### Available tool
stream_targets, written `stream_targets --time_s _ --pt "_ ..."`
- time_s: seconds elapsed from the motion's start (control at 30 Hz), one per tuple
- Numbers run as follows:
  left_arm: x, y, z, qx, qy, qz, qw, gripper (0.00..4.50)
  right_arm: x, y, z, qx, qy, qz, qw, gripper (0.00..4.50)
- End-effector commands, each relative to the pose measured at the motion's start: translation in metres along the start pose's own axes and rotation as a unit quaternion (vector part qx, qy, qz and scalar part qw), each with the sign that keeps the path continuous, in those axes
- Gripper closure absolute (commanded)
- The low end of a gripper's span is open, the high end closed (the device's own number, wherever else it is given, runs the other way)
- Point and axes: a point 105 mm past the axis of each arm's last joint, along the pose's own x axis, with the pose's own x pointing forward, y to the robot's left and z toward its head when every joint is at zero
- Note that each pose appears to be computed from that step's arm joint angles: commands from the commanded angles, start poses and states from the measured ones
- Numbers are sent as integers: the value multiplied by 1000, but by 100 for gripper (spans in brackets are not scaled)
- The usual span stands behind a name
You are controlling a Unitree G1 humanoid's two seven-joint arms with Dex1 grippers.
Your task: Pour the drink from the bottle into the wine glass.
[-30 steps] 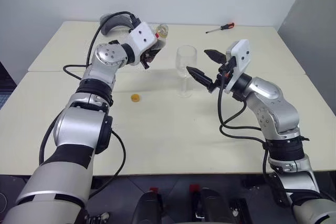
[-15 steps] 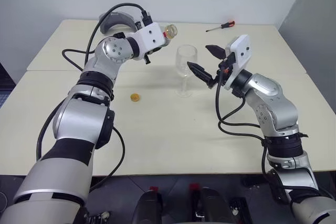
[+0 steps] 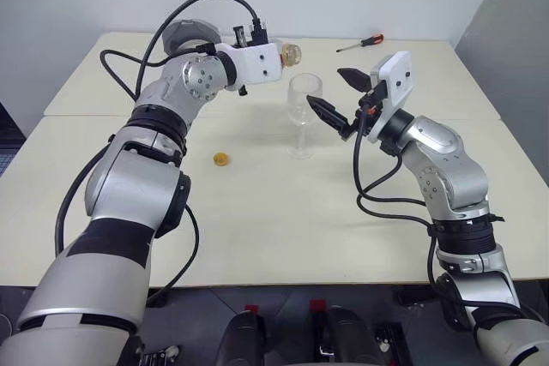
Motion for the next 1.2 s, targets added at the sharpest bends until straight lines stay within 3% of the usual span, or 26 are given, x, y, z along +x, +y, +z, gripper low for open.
stream_targets --time_s 0.03,1.2 --pt "-1 30 18 40 -22 41 998 344 -1 -3 17 -17 -27 -5 999 0" --pt "0 37 17 123 4 47 991 344 -1 4 18 -10 -30 0 1000 0"
